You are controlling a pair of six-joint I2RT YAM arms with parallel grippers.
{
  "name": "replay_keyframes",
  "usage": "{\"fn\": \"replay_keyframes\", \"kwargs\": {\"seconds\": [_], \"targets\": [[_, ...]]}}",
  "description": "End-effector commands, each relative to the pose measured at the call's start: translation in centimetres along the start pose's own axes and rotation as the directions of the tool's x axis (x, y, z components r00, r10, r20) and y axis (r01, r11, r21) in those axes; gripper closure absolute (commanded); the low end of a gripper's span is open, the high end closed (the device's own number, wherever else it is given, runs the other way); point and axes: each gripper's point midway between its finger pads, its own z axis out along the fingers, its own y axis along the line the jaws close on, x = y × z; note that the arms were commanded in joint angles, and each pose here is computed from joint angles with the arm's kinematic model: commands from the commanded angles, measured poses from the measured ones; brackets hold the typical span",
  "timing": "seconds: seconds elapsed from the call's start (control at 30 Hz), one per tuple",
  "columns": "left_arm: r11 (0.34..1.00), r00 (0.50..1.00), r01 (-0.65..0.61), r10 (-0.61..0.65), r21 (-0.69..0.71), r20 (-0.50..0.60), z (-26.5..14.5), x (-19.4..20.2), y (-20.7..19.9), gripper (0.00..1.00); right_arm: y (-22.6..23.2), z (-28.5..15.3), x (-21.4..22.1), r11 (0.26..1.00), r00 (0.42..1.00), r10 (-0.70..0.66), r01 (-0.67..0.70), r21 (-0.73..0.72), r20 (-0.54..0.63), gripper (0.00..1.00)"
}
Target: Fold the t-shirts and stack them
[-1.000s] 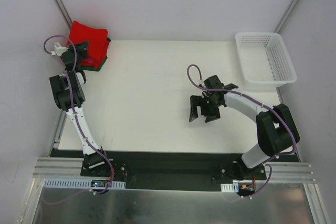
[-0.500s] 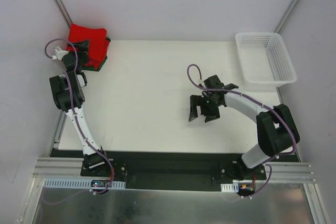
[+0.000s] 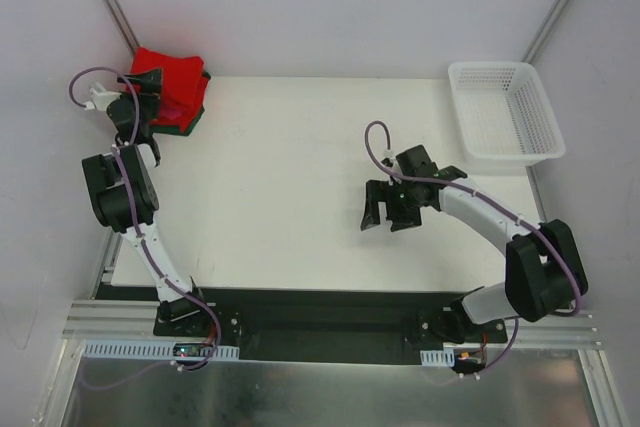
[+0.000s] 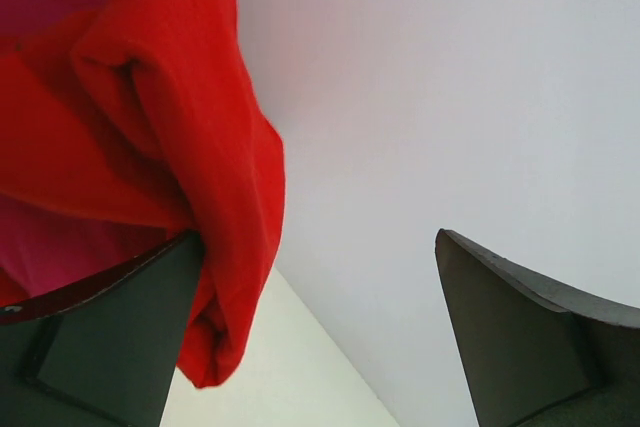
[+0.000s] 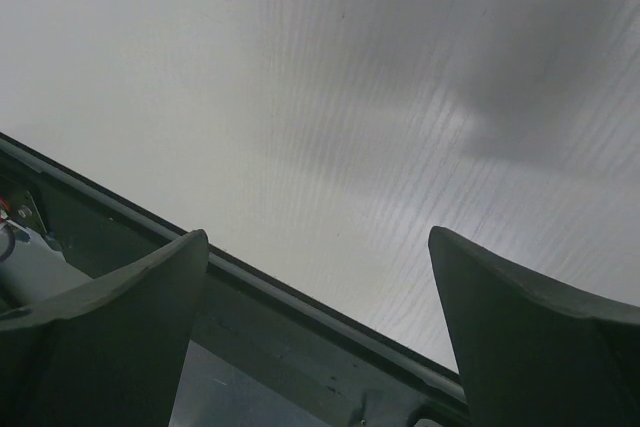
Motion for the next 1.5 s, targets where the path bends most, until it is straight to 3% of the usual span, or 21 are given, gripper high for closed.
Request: {"fn": "replay_keyframes", "kwargs": {"seconds": [0.0,0.37,0.6,0.87,1.07,1.2,1.33,1.47], "targets": [[0.999,0.999,-0.004,0.002,0.035,0.049,-1.8,-0.9,-1.8,0.01,0.7,-1.5,-0.2,0.999,0.998,-0.009,0.010,-0.030,0.055,0.04],[1.000,0.999,0.010,-0.008,-0.028,0.045,-5.3,-0.4,0.5,0.01,1.0,-2.9,0.3,0.999,0.996,-0.019,0.023,-0.039,0.090,0.04],[1.000,0.999,0.025,-0.025,-0.003,0.026,-8.5,-0.1,-1.1,0.01,1.1,-3.0,0.4,0.999,0.994,-0.019,0.024,-0.047,0.104,0.04],[0.997,0.988,-0.064,0.069,0.039,-0.138,-13.5,3.5,-3.6,0.01,1.0,-3.0,0.7,0.998,0.992,-0.012,0.018,-0.052,0.123,0.04],[0.957,0.930,-0.287,0.290,0.048,-0.226,-17.3,4.9,-6.8,0.01,0.9,-3.2,0.3,0.999,0.988,-0.022,0.028,-0.035,0.154,0.04],[0.907,0.855,-0.416,0.417,0.073,-0.308,-19.6,7.3,-8.4,0.01,0.8,-3.6,-0.5,0.999,0.978,-0.043,0.045,-0.008,0.203,0.04],[0.865,0.792,-0.495,0.487,0.080,-0.367,-22.5,9.5,-9.7,0.01,0.2,-4.6,-1.5,0.995,0.956,-0.092,0.076,0.068,0.278,0.04],[0.854,0.770,-0.508,0.507,0.109,-0.387,-25.9,11.0,-10.3,0.01,-0.7,-5.8,-2.5,0.983,0.929,-0.144,0.096,0.155,0.341,0.04]]}}
